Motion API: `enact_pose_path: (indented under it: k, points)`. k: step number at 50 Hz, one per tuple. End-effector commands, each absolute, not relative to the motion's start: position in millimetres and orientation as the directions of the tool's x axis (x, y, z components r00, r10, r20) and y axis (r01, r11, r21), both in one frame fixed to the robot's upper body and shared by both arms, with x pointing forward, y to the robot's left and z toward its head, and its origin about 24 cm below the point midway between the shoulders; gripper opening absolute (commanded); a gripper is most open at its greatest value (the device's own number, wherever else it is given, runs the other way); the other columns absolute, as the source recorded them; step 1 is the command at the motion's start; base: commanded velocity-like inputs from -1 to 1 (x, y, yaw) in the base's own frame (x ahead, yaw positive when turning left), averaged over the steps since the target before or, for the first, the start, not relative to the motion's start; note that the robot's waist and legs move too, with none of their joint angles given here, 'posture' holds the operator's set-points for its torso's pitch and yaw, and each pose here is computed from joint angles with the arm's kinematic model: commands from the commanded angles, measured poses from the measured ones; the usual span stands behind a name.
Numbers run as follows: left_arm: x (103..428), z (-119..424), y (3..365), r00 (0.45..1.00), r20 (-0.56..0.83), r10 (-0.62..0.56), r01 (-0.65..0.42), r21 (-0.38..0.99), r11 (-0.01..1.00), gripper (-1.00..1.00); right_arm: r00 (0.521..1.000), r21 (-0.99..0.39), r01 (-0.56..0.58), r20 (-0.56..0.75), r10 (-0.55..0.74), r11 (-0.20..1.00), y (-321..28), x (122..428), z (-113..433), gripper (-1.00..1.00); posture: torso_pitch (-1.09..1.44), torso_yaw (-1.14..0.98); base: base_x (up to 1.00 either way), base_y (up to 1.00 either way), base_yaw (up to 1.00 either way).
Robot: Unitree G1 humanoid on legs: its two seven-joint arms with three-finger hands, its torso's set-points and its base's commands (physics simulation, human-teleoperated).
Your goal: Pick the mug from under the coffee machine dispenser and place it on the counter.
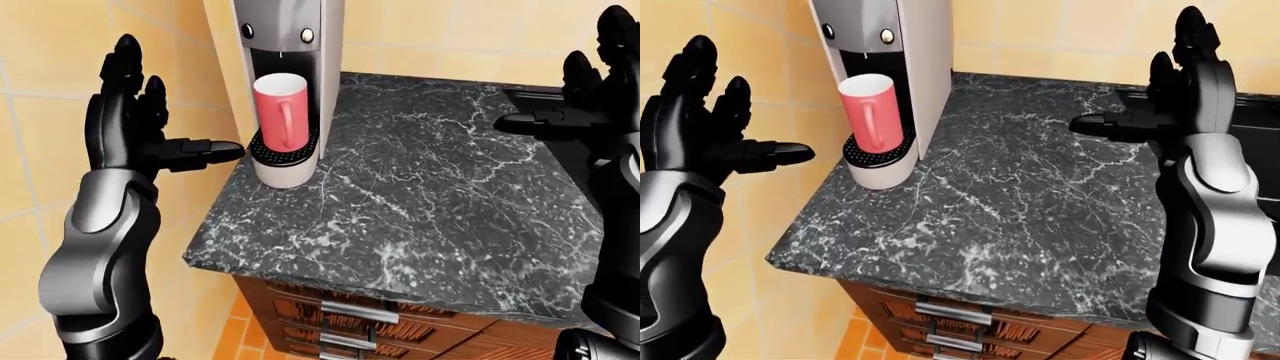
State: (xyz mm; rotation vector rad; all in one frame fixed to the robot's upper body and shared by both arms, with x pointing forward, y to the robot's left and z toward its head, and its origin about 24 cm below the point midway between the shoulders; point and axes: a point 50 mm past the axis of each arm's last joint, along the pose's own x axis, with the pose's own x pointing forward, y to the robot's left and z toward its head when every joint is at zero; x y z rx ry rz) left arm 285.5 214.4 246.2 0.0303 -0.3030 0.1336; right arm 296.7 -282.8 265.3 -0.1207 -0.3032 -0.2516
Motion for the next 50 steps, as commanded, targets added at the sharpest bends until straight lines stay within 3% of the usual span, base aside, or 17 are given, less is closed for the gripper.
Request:
enact_pose_path:
  k: [1,23,50]
  points:
    - [282,261,213,0.92,0.373,0.122,-0.135,0.009,0.991,1.0,0.892,-0.082,0.273,0.395,-0.221,0.958,-282,290,283,1.0,0.0,0.0,0.0,0.0,0.0]
    - [294,255,187,0.933,0.351,0.078,-0.08,-0.009,0.997,1.0,0.893,-0.082,0.265,0.396,-0.212,0.961,-281,290,283,1.0,0.0,0.0,0.0,0.0,0.0]
    - [301,251,164,0.951,0.28,0.13,-0.126,-0.031,0.992,1.0,0.892,-0.079,0.269,0.396,-0.218,0.96,-282,289,284,1.0,0.0,0.0,0.0,0.0,0.0]
